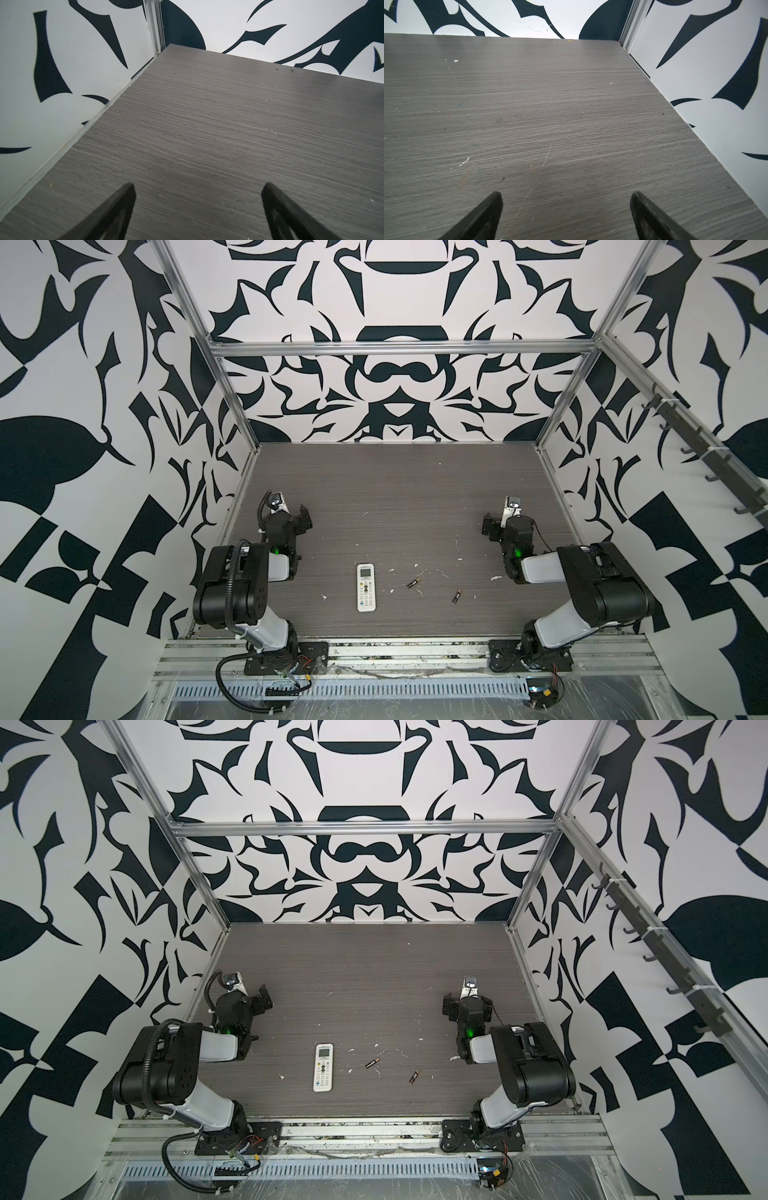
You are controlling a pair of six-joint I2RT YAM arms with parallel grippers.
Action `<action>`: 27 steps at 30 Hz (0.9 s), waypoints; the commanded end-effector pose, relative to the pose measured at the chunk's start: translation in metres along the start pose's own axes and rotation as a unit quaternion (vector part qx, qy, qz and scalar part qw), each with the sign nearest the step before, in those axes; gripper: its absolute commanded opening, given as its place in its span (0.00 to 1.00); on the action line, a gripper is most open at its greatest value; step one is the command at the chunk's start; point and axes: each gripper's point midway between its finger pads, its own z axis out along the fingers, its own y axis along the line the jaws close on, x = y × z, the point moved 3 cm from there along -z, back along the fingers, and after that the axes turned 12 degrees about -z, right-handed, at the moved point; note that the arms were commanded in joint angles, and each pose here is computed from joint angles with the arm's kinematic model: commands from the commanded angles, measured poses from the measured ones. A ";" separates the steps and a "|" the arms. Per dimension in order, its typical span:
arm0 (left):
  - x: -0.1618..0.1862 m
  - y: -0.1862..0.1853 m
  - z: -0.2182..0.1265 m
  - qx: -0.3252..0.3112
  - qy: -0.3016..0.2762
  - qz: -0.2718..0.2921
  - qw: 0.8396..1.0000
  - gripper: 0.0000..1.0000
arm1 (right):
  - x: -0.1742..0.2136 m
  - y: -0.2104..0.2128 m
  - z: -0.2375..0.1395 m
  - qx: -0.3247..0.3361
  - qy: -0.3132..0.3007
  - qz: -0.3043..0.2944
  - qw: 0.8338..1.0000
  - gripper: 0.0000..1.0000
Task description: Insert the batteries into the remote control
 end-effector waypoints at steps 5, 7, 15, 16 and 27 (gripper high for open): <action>-0.003 0.000 -0.003 0.005 -0.001 0.001 1.000 0.99 | -0.014 -0.005 0.001 0.015 -0.020 0.003 1.000 1.00; -0.009 0.001 -0.005 0.001 -0.016 0.001 1.000 0.99 | -0.018 -0.015 -0.003 0.048 -0.032 0.019 0.998 1.00; -0.072 -0.017 -0.048 -0.036 0.026 -0.109 0.993 0.99 | -0.087 -0.031 -0.043 0.068 -0.015 0.051 0.996 1.00; -0.078 -0.023 -0.054 -0.033 0.051 -0.128 0.990 0.99 | -0.090 -0.030 -0.047 0.060 0.002 0.062 0.996 1.00; -0.024 -0.108 -0.149 0.077 0.330 -0.145 0.929 0.99 | -0.074 0.060 -0.108 -0.178 0.077 0.060 0.979 1.00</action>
